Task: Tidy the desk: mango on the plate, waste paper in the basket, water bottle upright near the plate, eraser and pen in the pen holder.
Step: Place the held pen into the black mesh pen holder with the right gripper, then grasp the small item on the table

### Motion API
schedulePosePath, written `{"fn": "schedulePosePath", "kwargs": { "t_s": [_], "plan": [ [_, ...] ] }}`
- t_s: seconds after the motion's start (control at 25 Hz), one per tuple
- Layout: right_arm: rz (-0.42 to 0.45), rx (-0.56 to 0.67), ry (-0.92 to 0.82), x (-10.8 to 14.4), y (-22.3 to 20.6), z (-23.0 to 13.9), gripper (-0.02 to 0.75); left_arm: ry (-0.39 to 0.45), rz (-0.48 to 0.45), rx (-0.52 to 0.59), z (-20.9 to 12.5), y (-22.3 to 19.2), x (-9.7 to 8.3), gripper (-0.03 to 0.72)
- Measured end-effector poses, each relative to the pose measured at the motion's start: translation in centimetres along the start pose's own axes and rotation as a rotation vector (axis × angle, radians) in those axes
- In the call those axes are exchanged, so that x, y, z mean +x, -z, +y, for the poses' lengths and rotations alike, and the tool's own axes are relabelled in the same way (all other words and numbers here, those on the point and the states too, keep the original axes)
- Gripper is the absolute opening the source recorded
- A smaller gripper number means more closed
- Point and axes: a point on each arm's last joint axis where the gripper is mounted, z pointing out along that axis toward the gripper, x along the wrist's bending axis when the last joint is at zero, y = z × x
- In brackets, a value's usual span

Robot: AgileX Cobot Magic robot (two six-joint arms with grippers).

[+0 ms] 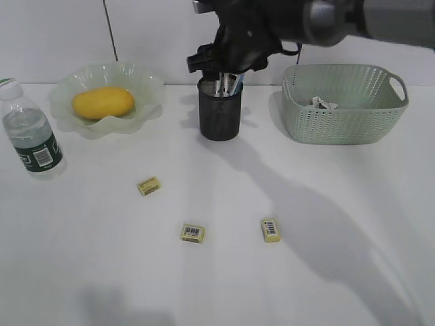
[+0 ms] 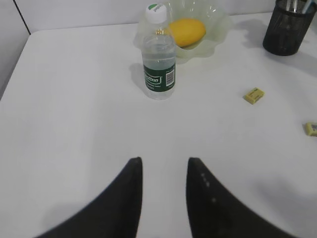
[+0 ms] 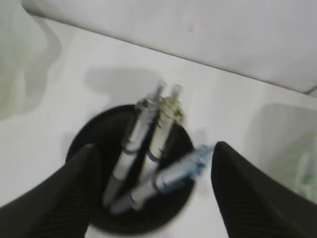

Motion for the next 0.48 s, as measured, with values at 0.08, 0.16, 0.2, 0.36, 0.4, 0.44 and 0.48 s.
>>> {"fn": "schedulePosePath", "kwargs": {
  "t_s": [0.08,0.16,0.2,0.36,0.4,0.44,0.48],
  "plan": [
    [0.001,0.022,0.047,-0.3,1.8,0.8,0.563,0.0,0.0,0.0,0.0,0.0,0.0,0.239],
    [0.019,0.051,0.079,-0.5,3.8,1.5,0.564,0.0,0.0,0.0,0.0,0.0,0.0,0.239],
    [0.027,0.073,0.102,-0.6,4.8,1.7,0.564,0.0,0.0,0.0,0.0,0.0,0.0,0.239],
    [0.073,0.214,0.162,-1.0,8.2,1.7,0.564,0.001,0.002,0.0,0.0,0.0,0.0,0.238],
    [0.081,0.268,0.175,-1.1,8.8,1.4,0.564,0.002,0.004,0.0,0.0,0.0,0.0,0.238],
    [0.091,0.311,0.188,-1.1,9.5,1.2,0.564,0.004,0.008,0.0,0.0,0.0,0.0,0.238],
    [0.098,0.365,0.216,-1.3,10.2,0.9,0.564,0.006,0.013,0.0,0.0,0.0,0.0,0.238]
  ]
}}
